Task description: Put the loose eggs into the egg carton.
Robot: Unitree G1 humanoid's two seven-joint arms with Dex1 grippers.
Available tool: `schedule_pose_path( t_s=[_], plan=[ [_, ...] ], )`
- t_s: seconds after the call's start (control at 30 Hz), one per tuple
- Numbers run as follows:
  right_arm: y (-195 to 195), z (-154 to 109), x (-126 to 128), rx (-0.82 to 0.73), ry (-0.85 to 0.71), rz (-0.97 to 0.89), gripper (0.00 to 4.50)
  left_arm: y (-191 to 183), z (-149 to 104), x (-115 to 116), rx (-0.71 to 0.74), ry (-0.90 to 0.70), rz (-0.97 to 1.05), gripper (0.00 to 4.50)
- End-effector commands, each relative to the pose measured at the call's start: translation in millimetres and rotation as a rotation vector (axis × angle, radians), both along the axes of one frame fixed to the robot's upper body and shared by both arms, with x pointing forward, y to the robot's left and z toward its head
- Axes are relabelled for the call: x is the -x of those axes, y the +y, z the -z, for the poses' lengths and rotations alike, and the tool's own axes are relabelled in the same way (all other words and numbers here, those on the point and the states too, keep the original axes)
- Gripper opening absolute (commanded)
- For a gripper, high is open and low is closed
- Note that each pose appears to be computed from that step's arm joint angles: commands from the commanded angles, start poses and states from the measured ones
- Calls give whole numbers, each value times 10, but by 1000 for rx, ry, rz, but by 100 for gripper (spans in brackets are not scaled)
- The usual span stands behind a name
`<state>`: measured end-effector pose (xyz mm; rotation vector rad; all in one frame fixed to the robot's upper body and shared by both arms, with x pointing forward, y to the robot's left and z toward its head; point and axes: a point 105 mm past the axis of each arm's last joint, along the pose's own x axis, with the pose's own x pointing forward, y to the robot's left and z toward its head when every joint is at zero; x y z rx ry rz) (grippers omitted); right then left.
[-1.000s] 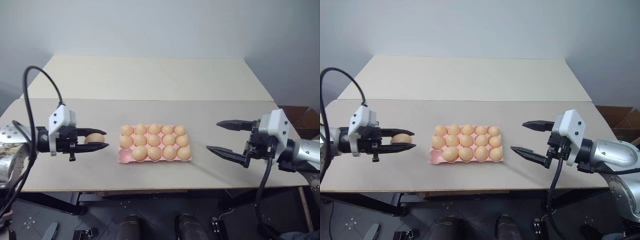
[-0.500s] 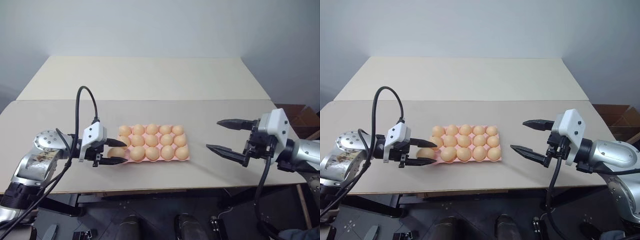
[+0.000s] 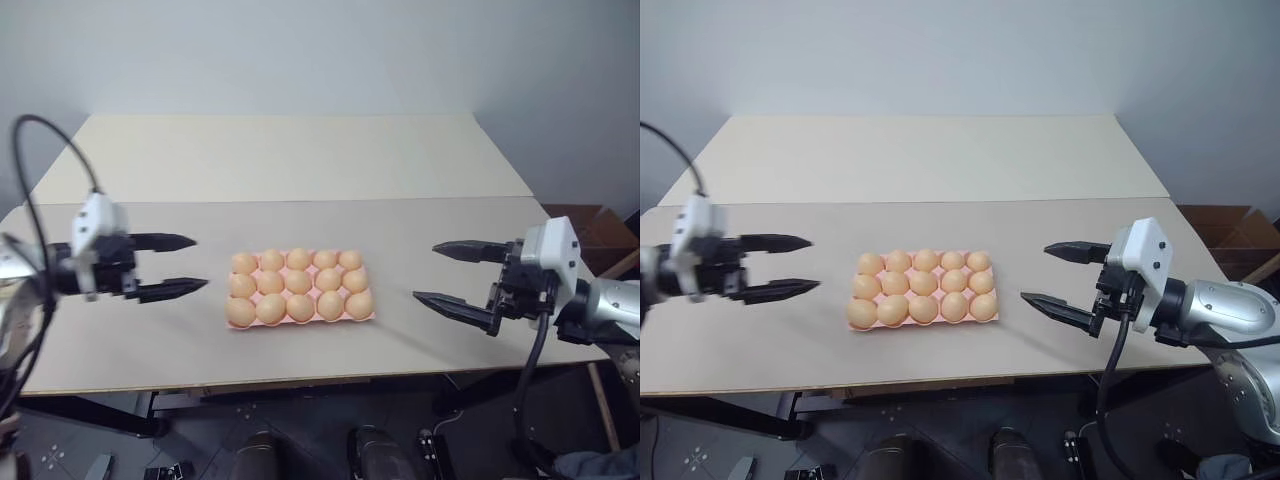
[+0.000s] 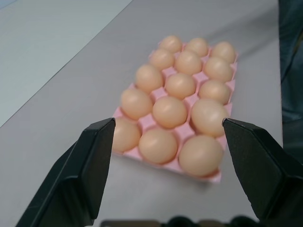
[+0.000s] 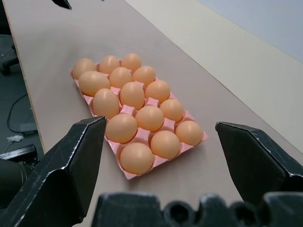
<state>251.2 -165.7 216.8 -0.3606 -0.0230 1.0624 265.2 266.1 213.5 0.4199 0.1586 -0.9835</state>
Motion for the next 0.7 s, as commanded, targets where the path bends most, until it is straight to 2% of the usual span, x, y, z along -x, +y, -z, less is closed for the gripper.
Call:
schedule_pose_path(
  t_s=[0.03,0.17,0.27,0.6,0.7],
  plan=[
    [-79,-71,-31,29,-49,-11,431,253,-149,162,-32,-100,-70,392],
    [-178,3,-95,40,-32,24,431,276,-19,428,24,-26,-81,392],
    [-158,39,-85,45,-24,23,431,240,35,513,51,-5,-94,392],
    [-26,62,-105,53,-32,8,431,243,20,658,28,-10,-179,392],
    [12,19,-121,35,-41,-17,431,216,-7,616,15,-35,-200,392]
  ],
)
